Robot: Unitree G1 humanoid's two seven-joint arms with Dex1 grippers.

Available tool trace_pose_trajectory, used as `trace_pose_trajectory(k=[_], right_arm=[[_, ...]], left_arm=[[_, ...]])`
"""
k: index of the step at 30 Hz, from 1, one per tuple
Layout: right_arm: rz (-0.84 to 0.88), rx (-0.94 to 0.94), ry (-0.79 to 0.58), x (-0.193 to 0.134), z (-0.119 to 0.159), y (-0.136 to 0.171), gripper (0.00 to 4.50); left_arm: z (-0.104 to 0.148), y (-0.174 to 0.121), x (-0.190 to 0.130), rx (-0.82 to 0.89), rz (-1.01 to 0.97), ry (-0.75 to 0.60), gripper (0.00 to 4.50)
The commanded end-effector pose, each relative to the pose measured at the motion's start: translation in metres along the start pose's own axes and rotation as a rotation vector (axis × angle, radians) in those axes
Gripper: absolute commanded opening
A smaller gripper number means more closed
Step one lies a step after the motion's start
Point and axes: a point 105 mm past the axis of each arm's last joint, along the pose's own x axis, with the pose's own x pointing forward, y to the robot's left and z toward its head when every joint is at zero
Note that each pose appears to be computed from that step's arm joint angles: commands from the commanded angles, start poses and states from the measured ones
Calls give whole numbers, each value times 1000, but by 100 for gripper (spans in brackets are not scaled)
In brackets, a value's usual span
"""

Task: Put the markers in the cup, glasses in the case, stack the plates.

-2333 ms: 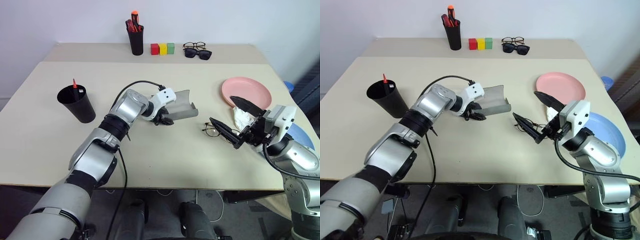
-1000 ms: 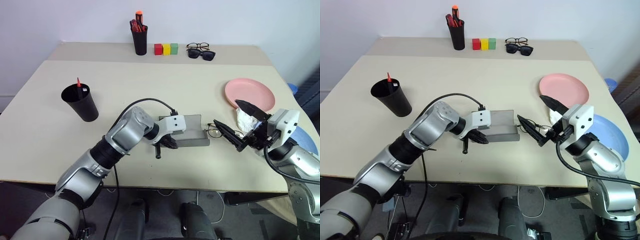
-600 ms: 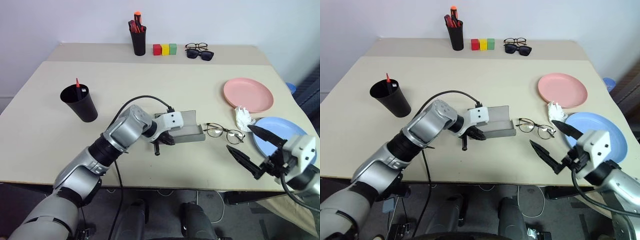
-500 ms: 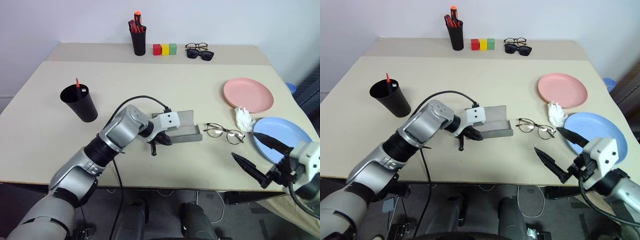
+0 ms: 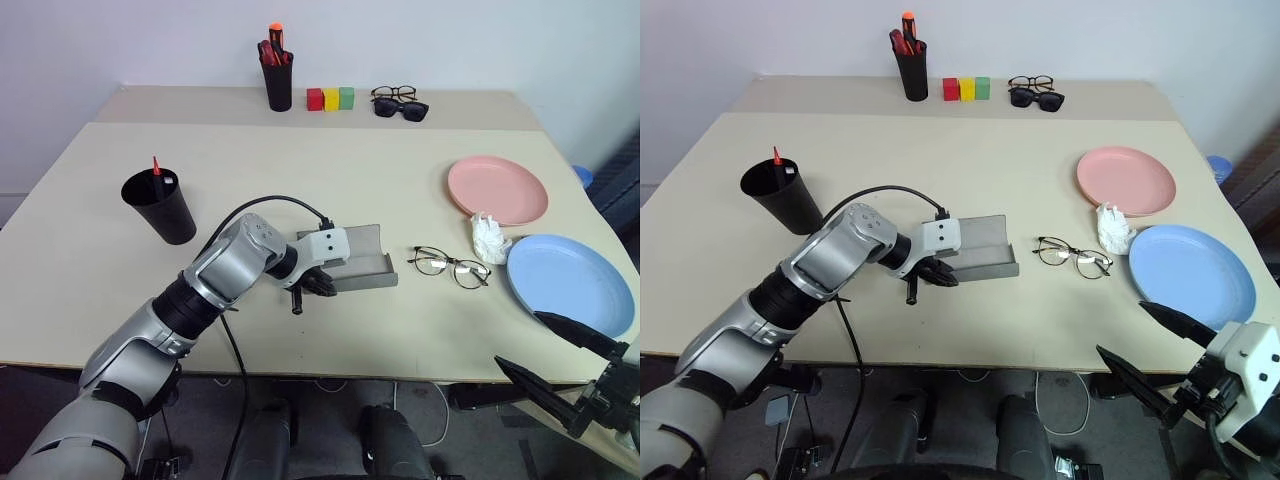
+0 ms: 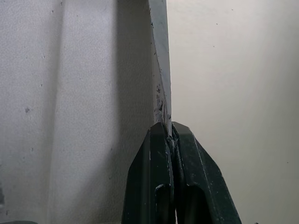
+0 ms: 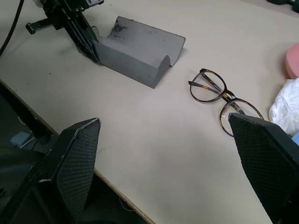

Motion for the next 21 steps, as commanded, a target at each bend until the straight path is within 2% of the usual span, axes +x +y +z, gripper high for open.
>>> trace_pose_trajectory(k=[1, 5, 11, 14, 17, 21], right_arm=[[-17, -43, -6, 0, 8, -3, 450], [-22, -45, 6, 6, 9, -7, 450], [-10, -59, 35, 37, 11, -24, 450], [-34, -71, 156, 63, 0, -46, 450], [-51, -78, 295, 76, -11, -65, 450], [-61, -144, 423, 90, -13, -88, 450]], left_arm=[[6, -2, -3, 42, 7, -22, 192], [9, 0, -6, 54, 24, -38, 386], [21, -3, -22, 89, 41, -149, 386], [25, -7, -44, 146, 71, -279, 386], [12, -14, -57, 216, 61, -259, 386], [-12, -14, -69, 244, 90, -120, 386]])
